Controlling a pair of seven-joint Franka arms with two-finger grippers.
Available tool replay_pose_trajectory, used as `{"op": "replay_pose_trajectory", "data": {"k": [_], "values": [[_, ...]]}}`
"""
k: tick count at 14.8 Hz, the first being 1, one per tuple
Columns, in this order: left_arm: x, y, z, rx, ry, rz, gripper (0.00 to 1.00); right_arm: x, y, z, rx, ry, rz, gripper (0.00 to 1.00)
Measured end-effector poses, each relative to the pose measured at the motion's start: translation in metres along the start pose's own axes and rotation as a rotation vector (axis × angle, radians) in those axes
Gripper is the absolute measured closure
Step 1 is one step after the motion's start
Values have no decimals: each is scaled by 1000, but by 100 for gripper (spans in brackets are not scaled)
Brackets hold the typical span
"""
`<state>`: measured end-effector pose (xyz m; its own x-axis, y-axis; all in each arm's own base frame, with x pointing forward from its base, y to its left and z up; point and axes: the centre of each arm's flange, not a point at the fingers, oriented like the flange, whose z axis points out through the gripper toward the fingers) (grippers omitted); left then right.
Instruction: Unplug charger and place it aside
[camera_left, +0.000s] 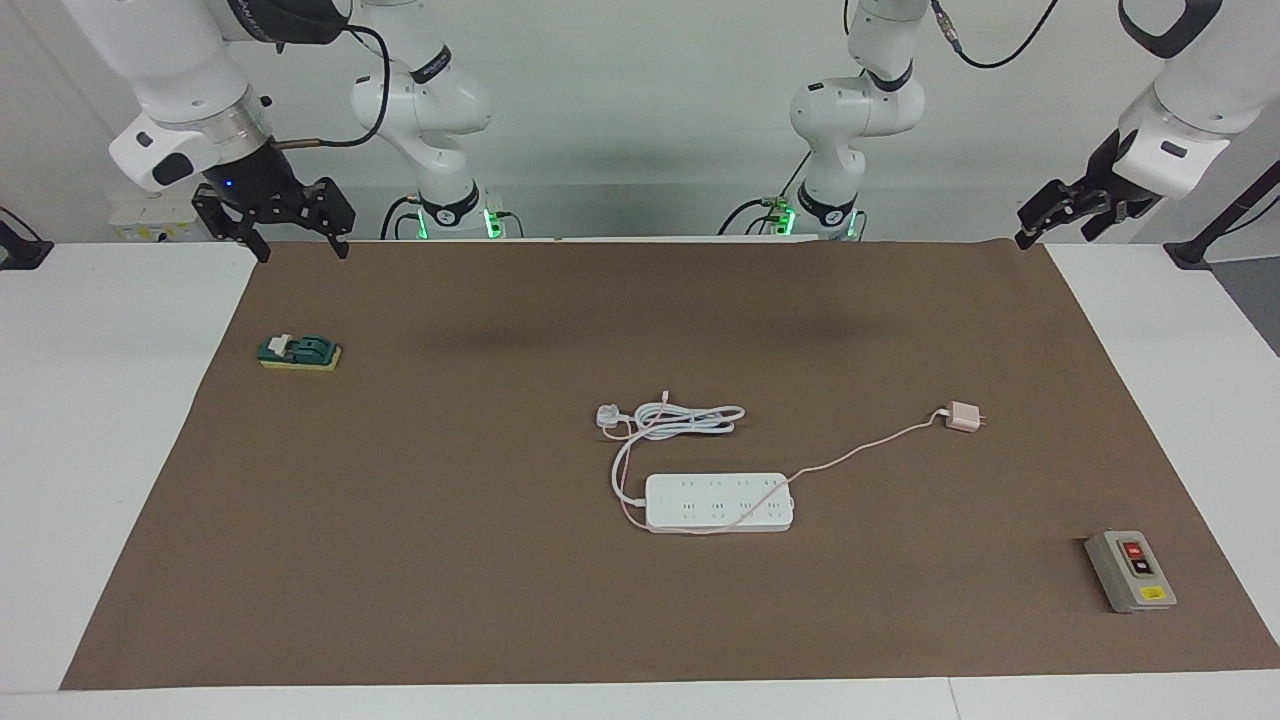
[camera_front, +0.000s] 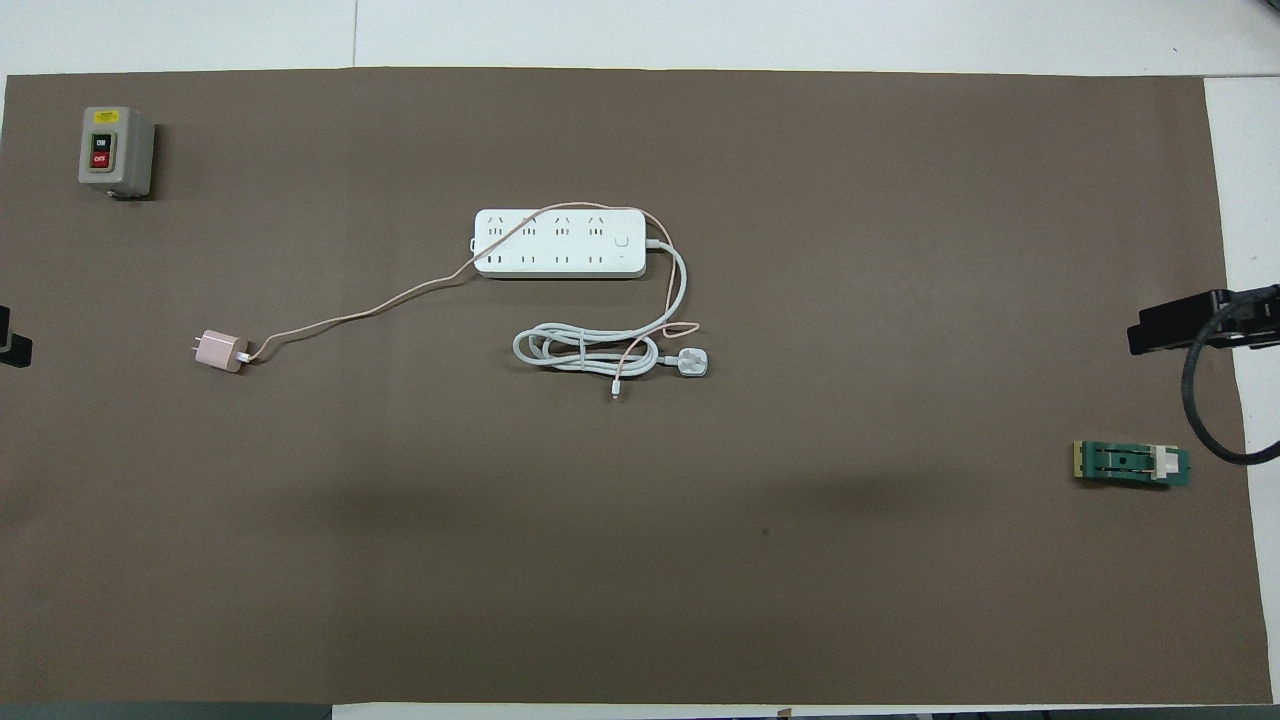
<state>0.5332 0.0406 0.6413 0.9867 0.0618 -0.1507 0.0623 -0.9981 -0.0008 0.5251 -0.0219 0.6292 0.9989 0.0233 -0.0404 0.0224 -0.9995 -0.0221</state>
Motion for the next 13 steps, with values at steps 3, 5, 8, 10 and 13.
{"op": "replay_pose_trajectory", "data": {"k": [3, 5, 8, 10, 13], "values": [[0, 1, 0, 0, 0, 4, 0, 0, 0, 0, -1, 0, 0, 0], [0, 2, 0, 0, 0, 7, 0, 0, 0, 0, -2, 0, 0, 0], [0, 4, 0, 1, 2, 11, 0, 0, 0, 0, -2, 0, 1, 0], [3, 4, -3, 1, 30, 12, 0, 0, 0, 0, -2, 0, 2, 0], [6, 4, -5, 2, 57, 12, 0, 0, 0, 0, -2, 0, 2, 0]]}}
